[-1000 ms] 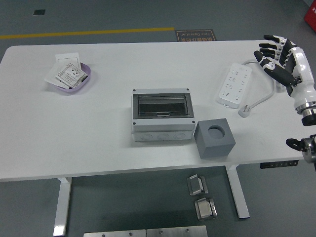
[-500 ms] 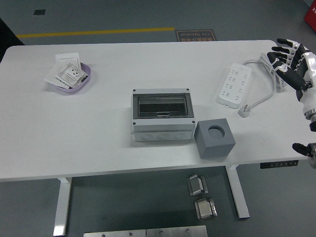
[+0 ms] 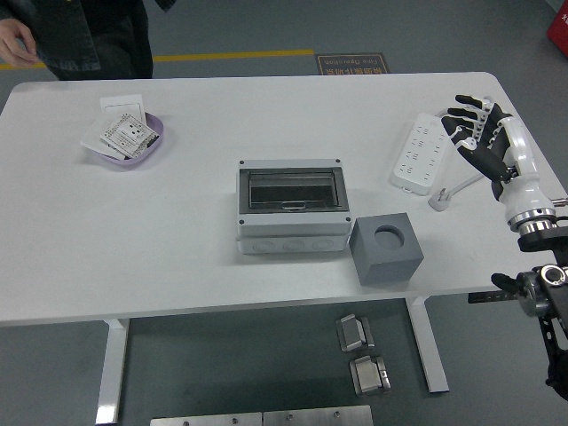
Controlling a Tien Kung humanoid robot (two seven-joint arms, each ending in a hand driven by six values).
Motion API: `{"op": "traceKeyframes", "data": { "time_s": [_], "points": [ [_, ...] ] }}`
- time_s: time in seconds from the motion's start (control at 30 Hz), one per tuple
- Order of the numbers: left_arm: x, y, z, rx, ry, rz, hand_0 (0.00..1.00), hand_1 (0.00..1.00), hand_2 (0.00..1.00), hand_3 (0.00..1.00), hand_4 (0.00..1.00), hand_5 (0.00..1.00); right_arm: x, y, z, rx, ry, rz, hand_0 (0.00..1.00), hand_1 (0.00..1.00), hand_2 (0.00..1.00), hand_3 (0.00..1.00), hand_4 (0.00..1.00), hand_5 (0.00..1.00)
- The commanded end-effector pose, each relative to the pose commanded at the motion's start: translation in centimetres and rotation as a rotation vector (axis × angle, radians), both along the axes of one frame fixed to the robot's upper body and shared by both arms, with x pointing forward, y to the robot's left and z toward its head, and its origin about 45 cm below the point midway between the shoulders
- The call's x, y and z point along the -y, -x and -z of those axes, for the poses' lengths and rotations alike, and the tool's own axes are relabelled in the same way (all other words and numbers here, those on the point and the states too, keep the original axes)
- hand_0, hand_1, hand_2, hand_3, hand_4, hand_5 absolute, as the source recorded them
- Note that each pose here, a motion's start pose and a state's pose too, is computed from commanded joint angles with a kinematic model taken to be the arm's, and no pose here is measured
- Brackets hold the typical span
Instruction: Pick up the cylinder from the cube,place it in the box,flap close box
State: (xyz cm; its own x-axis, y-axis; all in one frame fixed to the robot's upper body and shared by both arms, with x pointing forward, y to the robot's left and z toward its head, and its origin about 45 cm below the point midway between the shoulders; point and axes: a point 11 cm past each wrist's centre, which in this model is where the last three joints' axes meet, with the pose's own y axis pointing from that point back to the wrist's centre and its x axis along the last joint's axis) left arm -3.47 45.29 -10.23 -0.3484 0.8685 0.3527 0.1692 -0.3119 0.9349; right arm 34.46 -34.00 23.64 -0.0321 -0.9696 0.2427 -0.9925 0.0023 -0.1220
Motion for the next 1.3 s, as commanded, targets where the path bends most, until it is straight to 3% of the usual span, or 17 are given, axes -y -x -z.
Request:
{"op": "traceKeyframes", "data": {
  "time_s": [0.13, 0.4, 0.7, 1.0, 1.03, 1.3],
  "points": [
    [0.3, 0.09, 0.1, 0.002, 0.004, -0.005, 0.637, 0.616, 0.572, 0.599, 0.673, 0.286, 0.1, 0.4, 0.6, -0.017, 0.008, 0.000, 0.747, 0.697, 0.698, 0.738, 0.832, 0.394],
    [0.8, 0.02, 0.3, 0.003, 0.015, 0.000, 0.637, 0.616, 0.571, 0.599, 0.674, 0.287, 0.9, 0.1, -0.5, 0.012, 0.012, 0.008, 0.745, 0.695, 0.698, 0.737, 0.820, 0.379],
    [1.0, -0.05, 0.4, 0.003, 0.018, 0.001, 0.637, 0.616, 0.572, 0.599, 0.674, 0.286, 1.0, 0.2, 0.0, 0.013, -0.044, 0.018, 0.742, 0.692, 0.698, 0.734, 0.809, 0.362],
    [1.4, -1.16, 0.6, 0.018, 0.026, 0.012, 0.637, 0.616, 0.572, 0.599, 0.674, 0.286, 0.7, 0.2, 0.0, 0.014, -0.053, 0.012, 0.729, 0.684, 0.695, 0.733, 0.806, 0.353],
    [1.5, -1.26, 0.6, 0.020, 0.026, 0.013, 0.637, 0.616, 0.572, 0.600, 0.674, 0.285, 0.7, 0.2, 0.0, 0.014, -0.052, 0.011, 0.645, 0.570, 0.627, 0.730, 0.805, 0.344],
    [1.7, -1.44, 0.7, 0.027, 0.030, 0.020, 0.637, 0.616, 0.572, 0.600, 0.674, 0.285, 0.7, 0.2, 0.0, 0.004, -0.028, -0.002, 0.636, 0.540, 0.583, 0.721, 0.804, 0.342]
  ]
}}
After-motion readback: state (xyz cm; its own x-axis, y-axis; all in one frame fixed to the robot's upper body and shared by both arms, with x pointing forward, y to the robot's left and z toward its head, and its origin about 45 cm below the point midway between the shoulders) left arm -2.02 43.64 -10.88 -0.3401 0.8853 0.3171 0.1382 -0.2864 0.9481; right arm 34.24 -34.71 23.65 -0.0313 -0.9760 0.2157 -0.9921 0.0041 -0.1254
